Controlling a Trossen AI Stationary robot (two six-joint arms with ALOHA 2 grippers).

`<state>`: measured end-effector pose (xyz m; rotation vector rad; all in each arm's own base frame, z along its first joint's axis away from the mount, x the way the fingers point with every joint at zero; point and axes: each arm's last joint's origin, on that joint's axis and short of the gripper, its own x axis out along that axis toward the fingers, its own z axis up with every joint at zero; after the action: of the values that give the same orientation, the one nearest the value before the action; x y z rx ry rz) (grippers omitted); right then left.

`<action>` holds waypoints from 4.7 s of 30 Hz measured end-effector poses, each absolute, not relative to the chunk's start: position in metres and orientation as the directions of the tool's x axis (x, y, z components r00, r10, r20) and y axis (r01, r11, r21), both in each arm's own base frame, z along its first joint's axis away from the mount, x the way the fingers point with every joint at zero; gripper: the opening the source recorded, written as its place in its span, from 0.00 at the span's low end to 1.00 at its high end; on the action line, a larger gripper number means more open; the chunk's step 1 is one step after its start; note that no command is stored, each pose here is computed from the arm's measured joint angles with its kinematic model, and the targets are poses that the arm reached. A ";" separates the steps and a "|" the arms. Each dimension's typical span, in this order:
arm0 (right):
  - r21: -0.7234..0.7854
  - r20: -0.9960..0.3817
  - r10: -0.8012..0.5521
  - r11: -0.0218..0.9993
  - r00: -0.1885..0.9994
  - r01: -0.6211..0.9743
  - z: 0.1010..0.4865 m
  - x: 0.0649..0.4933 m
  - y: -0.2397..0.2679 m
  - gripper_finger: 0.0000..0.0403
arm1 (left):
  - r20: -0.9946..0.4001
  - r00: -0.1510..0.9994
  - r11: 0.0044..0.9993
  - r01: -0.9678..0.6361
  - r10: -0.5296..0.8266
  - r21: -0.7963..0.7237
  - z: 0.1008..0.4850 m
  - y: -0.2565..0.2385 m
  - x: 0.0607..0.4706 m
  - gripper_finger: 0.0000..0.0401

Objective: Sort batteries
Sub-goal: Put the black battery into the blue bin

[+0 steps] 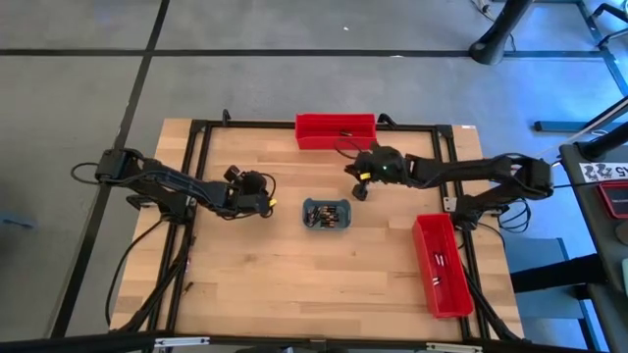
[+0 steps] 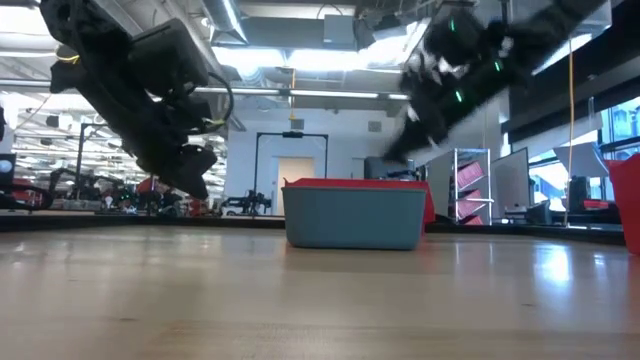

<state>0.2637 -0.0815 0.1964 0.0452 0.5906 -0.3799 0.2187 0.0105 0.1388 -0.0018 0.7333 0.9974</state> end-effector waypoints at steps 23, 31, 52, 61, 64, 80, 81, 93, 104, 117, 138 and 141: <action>0.011 -0.713 0.044 0.999 0.700 -0.051 0.165 0.360 -0.001 0.10 | -0.546 0.319 0.536 -0.790 0.774 0.297 0.139 0.009 0.217 0.46; -0.011 -0.733 0.012 0.999 0.681 -0.030 0.163 0.360 -0.002 0.22 | -0.552 0.324 0.545 -0.784 0.768 0.297 0.139 0.007 0.217 0.46; -0.102 -0.234 -0.013 0.995 0.972 -0.011 0.193 0.321 0.002 0.29 | -0.676 0.641 0.932 -0.245 0.363 0.269 0.248 -0.063 0.221 0.46; -0.065 -0.116 0.104 0.992 0.988 -0.112 0.189 0.340 0.025 0.29 | -0.943 0.206 0.905 -0.393 0.262 0.165 0.245 -0.124 0.223 0.46; -0.081 -0.109 0.144 0.985 0.984 -0.153 0.191 0.340 0.039 0.29 | -0.979 0.088 0.874 -0.470 0.186 0.124 0.233 -0.150 0.217 0.46; 0.016 -0.006 0.137 0.990 0.991 -0.137 0.201 0.307 0.148 0.29 | -0.971 -0.122 0.642 -0.732 0.207 0.229 0.183 -0.253 0.128 0.46; 0.018 -0.001 0.127 0.992 0.992 -0.127 0.201 0.305 0.151 0.29 | -0.965 -0.159 0.611 -0.749 0.208 0.255 0.183 -0.253 0.125 0.46; 0.024 -0.002 0.112 0.993 0.994 -0.112 0.201 0.300 0.160 0.29 | -0.919 -0.394 0.644 -0.701 0.010 0.308 0.137 -0.227 0.131 0.46; 0.011 -0.043 0.112 0.994 0.993 -0.111 0.197 0.300 0.160 0.29 | -0.890 -0.428 0.756 -0.632 -0.158 0.170 0.115 -0.219 0.131 0.27; 0.074 -0.104 0.181 0.982 0.978 -0.174 0.191 0.299 0.162 0.29 | -0.890 -0.401 0.839 -0.543 -0.216 0.041 0.112 -0.215 0.132 0.04; 0.082 -0.100 0.313 0.949 0.944 -0.306 0.195 0.316 0.175 0.29 | -0.720 0.686 0.971 -0.227 0.103 -0.077 0.153 -0.188 0.229 0.00; 0.062 -0.173 0.338 0.941 0.925 -0.333 0.194 0.322 0.181 0.29 | -0.709 0.697 0.979 -0.197 0.104 -0.050 0.153 -0.182 0.238 0.00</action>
<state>0.3221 0.1810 0.1943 0.0320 0.1827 0.3443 0.2381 -0.1820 0.1530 -0.1261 0.7816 0.1686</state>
